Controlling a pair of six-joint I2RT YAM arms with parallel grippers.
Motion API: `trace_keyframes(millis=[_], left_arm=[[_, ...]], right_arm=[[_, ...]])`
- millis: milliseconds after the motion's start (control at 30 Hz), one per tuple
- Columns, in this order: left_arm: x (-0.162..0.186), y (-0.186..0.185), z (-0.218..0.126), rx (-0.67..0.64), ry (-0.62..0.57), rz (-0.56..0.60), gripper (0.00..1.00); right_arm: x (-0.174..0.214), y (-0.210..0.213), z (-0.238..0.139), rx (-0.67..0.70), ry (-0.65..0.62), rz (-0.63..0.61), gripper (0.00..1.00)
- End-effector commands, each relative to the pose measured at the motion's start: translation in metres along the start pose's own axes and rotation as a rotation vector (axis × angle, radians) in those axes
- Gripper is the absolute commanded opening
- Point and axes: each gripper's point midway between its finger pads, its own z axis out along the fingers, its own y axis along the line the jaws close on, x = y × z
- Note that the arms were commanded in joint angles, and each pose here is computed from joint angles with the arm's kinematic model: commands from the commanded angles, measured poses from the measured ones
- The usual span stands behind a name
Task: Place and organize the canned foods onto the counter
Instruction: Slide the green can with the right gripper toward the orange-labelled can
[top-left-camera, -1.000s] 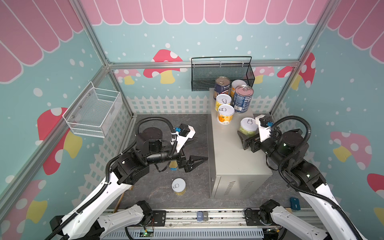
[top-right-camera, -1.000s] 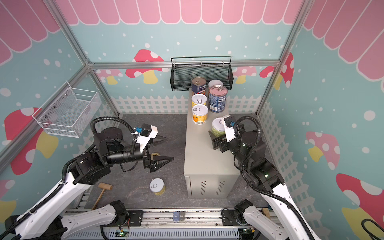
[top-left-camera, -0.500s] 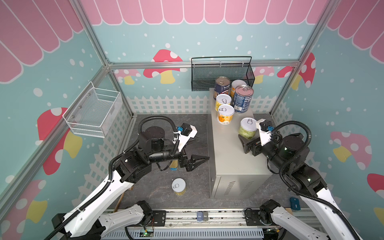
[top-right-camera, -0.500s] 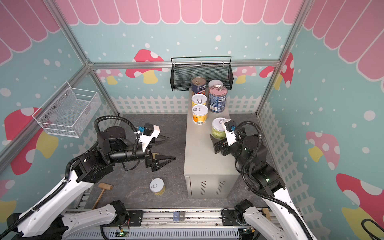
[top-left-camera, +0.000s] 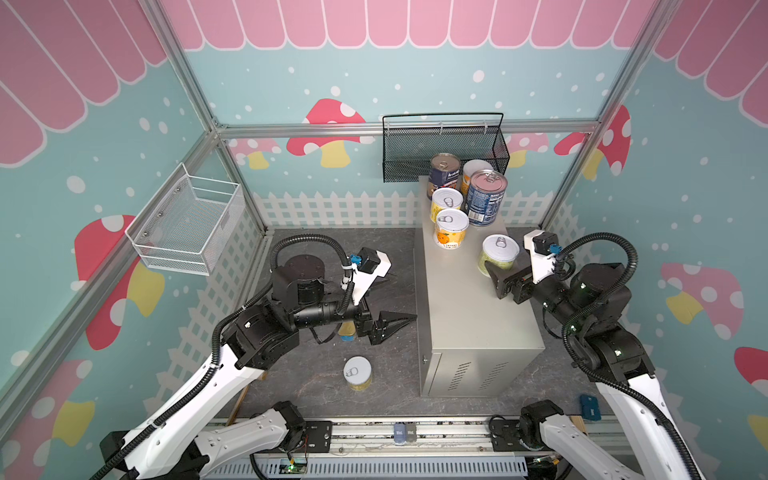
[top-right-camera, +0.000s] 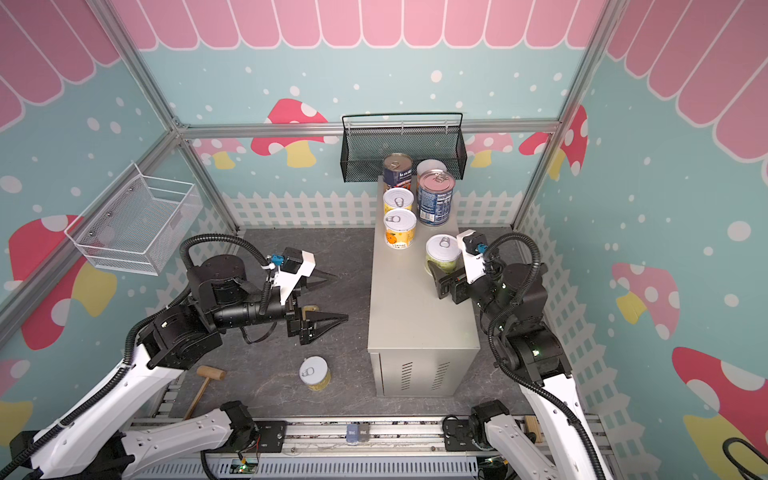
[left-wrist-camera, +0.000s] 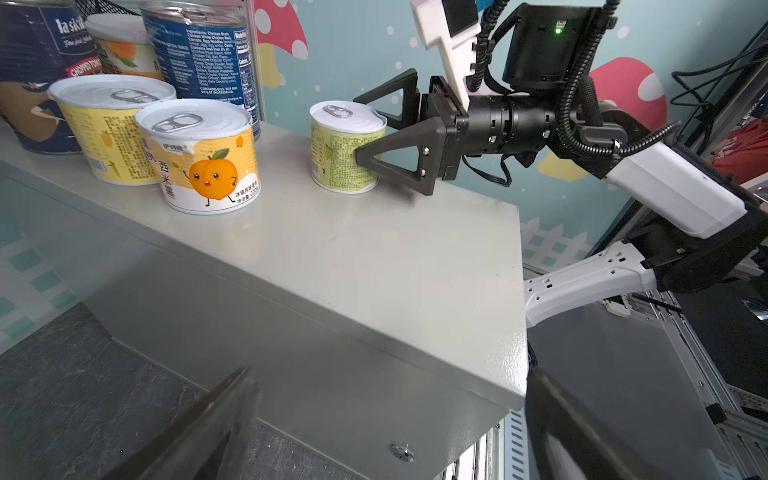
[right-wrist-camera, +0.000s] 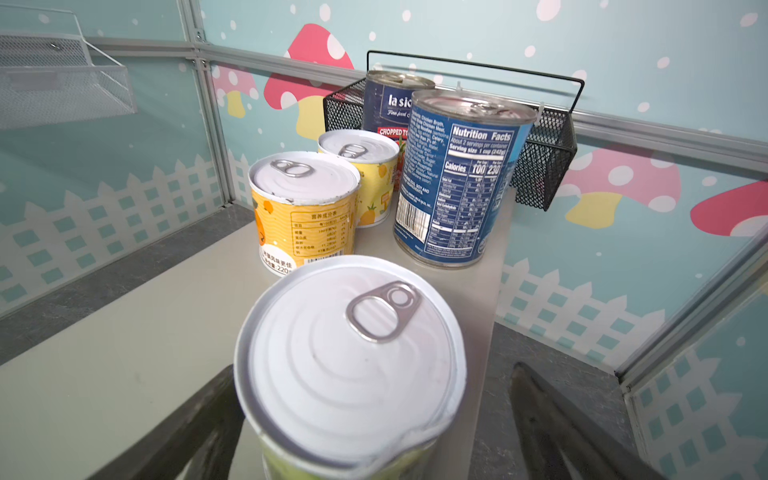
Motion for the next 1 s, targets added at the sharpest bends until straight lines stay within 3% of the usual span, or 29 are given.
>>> trace_keyframes(millis=[0, 367, 967], left_arm=[[0.0, 0.0, -0.003, -0.007, -0.012, 0.017, 0.99], [0.0, 0.001, -0.004, -0.016, -0.012, 0.018, 0.99], [0.0, 0.001, -0.003, -0.01, -0.013, 0.015, 0.99]], right_arm=[[-0.011, 0.02, -0.006, -0.145, -0.071, -0.019, 0.99], [0.002, -0.003, -0.006, -0.243, -0.12, 0.05, 0.98], [-0.003, -0.004, 0.003, -0.286, -0.153, -0.007, 0.92]])
